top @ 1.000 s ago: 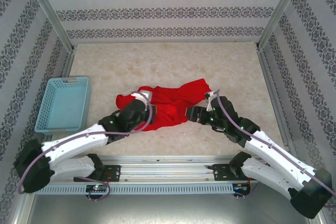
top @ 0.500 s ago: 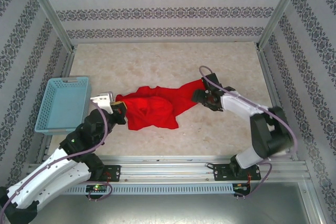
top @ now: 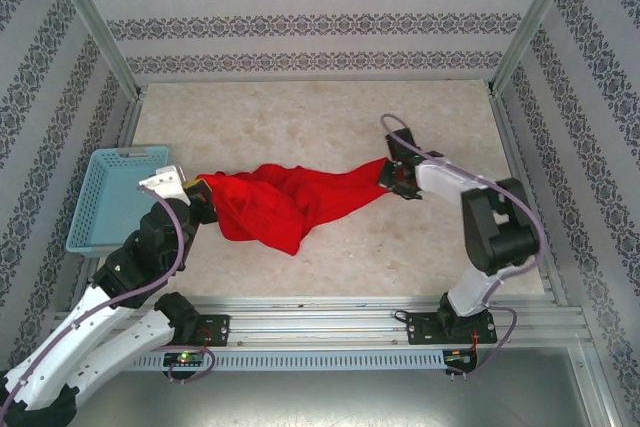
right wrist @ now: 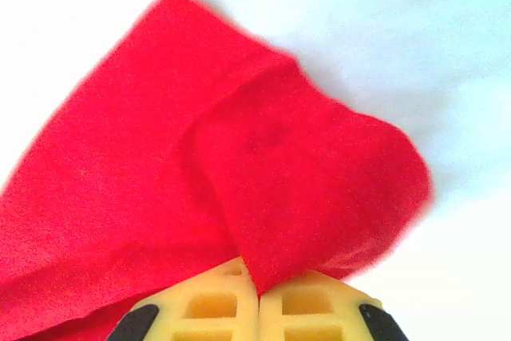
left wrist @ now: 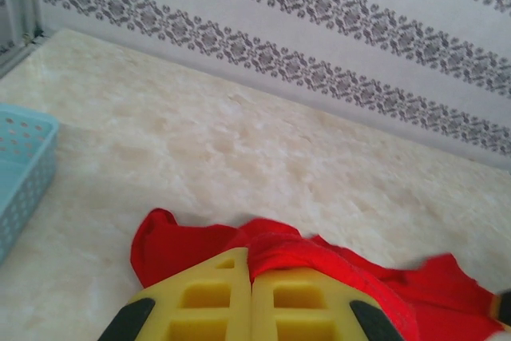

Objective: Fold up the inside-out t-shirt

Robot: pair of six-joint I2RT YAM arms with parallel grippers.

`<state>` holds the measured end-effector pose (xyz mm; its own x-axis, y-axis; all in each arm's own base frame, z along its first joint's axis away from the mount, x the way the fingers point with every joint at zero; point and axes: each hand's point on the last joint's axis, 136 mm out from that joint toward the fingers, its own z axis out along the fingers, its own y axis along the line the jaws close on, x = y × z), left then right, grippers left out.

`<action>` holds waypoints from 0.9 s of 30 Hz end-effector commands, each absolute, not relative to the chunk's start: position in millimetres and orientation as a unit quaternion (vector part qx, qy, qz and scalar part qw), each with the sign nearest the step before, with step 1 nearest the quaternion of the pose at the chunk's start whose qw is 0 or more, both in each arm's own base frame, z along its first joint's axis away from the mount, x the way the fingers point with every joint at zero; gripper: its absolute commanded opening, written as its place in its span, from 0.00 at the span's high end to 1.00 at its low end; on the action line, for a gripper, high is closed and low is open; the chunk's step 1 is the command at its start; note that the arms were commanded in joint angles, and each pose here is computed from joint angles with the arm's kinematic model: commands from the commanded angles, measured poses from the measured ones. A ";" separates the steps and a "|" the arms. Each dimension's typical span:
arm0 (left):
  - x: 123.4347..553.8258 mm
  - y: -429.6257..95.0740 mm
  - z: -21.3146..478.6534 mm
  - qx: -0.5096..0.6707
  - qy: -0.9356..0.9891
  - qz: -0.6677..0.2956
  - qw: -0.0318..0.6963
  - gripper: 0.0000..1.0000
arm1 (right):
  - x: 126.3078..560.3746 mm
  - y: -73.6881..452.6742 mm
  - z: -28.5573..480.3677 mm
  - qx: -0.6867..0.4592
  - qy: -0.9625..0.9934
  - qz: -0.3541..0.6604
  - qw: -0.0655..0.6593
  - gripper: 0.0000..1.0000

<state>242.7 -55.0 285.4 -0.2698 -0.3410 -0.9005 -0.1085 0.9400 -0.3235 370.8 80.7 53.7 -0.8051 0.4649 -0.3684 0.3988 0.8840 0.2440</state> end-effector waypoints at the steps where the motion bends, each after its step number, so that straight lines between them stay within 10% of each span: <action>1: 248.6 -39.8 294.8 -0.163 0.787 -0.061 0.592 1.00 | 353.1 21.6 95.3 0.276 0.921 0.034 0.272 1.00; 10: 283.8 -24.2 245.2 -0.248 0.820 -0.056 0.513 1.00 | 280.2 -46.8 121.8 0.377 0.873 0.004 0.310 1.00; 19: 305.4 -10.7 144.6 -0.274 0.919 0.028 0.282 0.97 | 259.2 -74.9 111.3 0.414 0.861 -0.041 0.293 1.00; 27: 290.9 -12.4 161.6 -0.219 0.929 0.097 0.281 0.41 | 259.7 -75.2 102.2 0.407 0.868 -0.048 0.279 0.93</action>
